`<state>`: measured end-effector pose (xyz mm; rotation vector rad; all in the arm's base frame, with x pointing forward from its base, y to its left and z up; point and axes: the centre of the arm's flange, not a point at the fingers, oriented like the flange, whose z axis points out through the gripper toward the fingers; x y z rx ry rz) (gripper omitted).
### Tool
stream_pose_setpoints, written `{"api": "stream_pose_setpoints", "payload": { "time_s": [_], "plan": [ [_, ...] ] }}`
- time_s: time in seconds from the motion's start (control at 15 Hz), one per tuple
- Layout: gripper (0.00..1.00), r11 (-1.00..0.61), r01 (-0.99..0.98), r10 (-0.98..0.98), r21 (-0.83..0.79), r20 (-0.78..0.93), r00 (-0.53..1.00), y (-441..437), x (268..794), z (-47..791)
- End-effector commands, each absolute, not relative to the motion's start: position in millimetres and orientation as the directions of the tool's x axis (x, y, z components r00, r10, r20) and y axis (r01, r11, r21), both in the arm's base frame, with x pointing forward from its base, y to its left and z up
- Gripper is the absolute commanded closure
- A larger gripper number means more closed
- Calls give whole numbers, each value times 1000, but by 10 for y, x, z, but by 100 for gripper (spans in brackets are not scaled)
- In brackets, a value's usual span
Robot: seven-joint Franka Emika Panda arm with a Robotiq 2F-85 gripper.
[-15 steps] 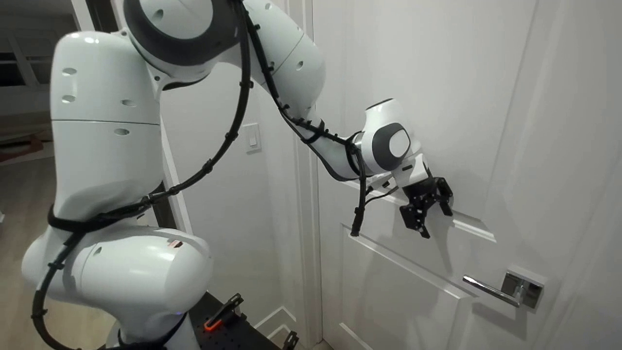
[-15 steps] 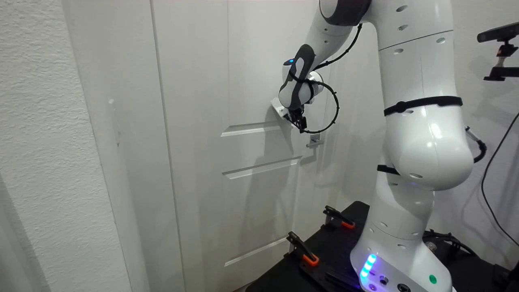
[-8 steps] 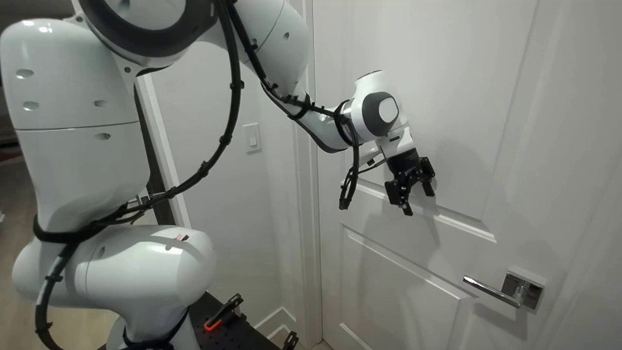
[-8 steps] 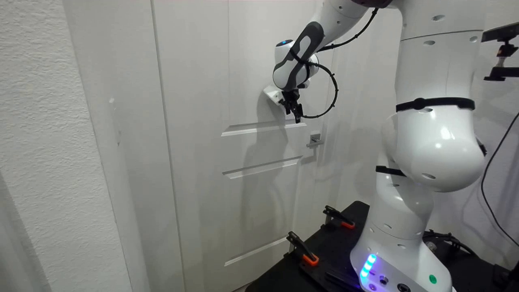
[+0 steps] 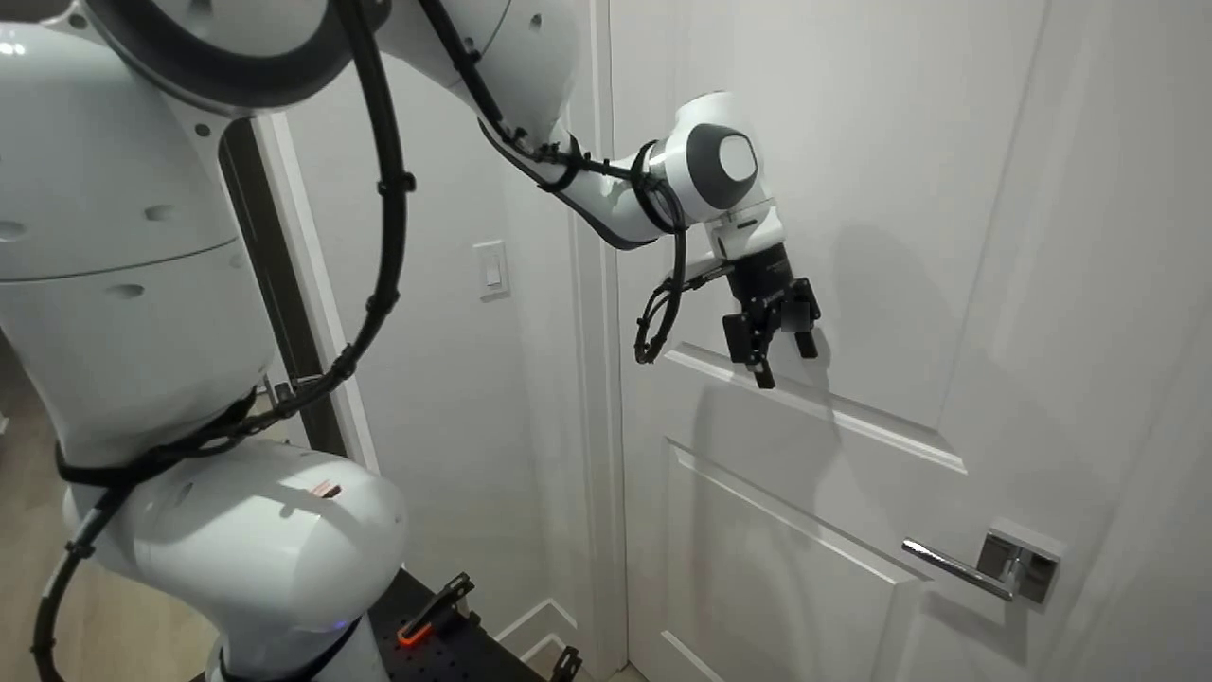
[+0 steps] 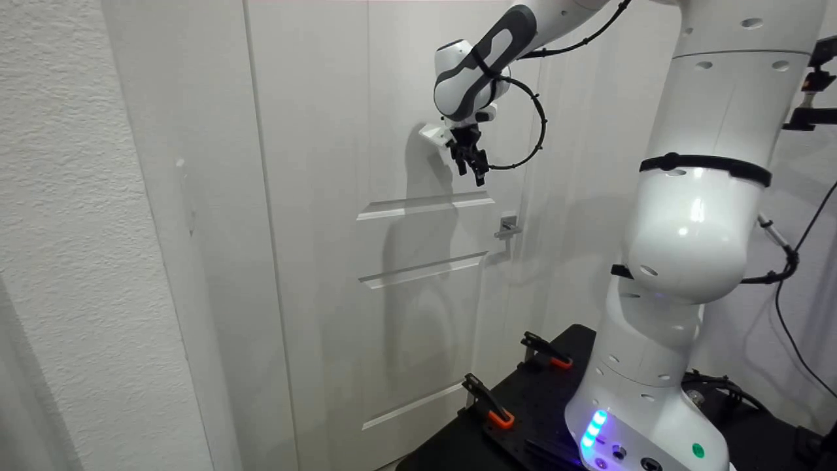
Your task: Close the door
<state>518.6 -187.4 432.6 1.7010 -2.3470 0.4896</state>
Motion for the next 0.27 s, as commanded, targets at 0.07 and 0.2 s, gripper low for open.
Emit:
{"api": "stream_pose_setpoints", "payload": {
  "time_s": [0.07, 0.2],
  "plan": [
    [0, 284, -947, -880, -147, 351, -318, -1885, 5182, 4325],
    [0, 286, -947, -880, -147, 351, -320, -1893, 5179, 4325]
  ]
}}
